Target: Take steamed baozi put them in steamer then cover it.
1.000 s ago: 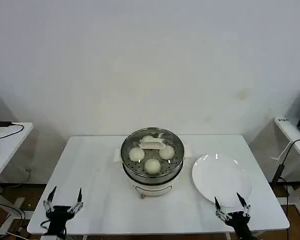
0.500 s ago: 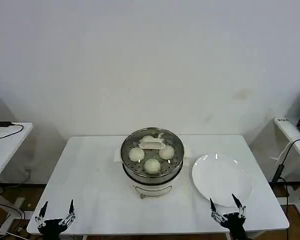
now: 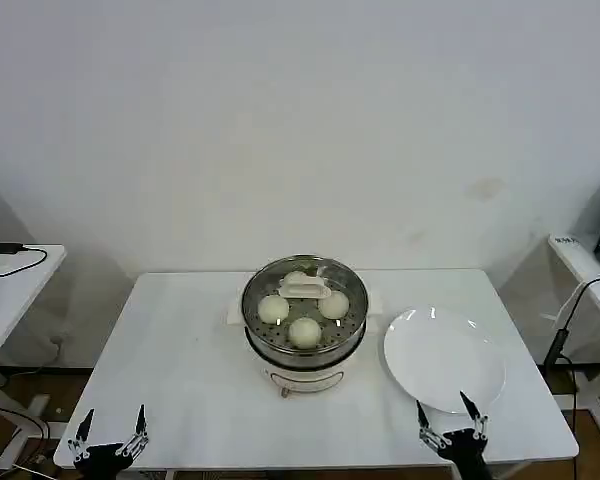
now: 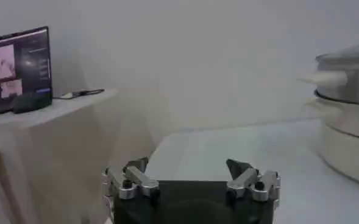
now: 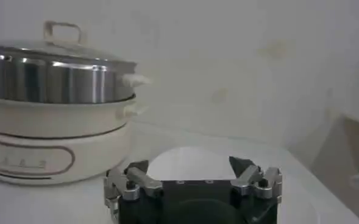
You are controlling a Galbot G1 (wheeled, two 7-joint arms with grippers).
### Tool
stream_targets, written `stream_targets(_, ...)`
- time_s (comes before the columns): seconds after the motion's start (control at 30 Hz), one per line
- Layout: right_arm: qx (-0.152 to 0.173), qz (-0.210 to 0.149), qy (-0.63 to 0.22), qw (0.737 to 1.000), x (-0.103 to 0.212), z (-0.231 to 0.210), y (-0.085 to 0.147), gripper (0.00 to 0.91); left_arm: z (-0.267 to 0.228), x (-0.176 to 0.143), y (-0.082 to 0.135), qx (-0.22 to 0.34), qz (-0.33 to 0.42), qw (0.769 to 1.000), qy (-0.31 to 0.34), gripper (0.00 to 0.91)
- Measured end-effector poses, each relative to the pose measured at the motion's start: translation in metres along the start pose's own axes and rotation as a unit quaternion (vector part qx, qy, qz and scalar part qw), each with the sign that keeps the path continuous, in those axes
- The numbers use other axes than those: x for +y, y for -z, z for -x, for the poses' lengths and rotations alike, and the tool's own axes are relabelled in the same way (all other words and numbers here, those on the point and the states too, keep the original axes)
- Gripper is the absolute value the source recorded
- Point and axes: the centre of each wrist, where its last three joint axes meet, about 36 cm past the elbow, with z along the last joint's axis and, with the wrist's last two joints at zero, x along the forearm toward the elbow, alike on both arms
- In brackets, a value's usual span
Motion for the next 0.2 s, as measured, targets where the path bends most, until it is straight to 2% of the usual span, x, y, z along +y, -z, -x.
stream_targets(0.2, 0.002, 0.001, 0.002, 1.000, 0.0016, -0.0003, -0.0001, 0.907, -0.0028, 0.0022, -0.0031, 0.007, 0.001, 1.000, -0.001, 0.907)
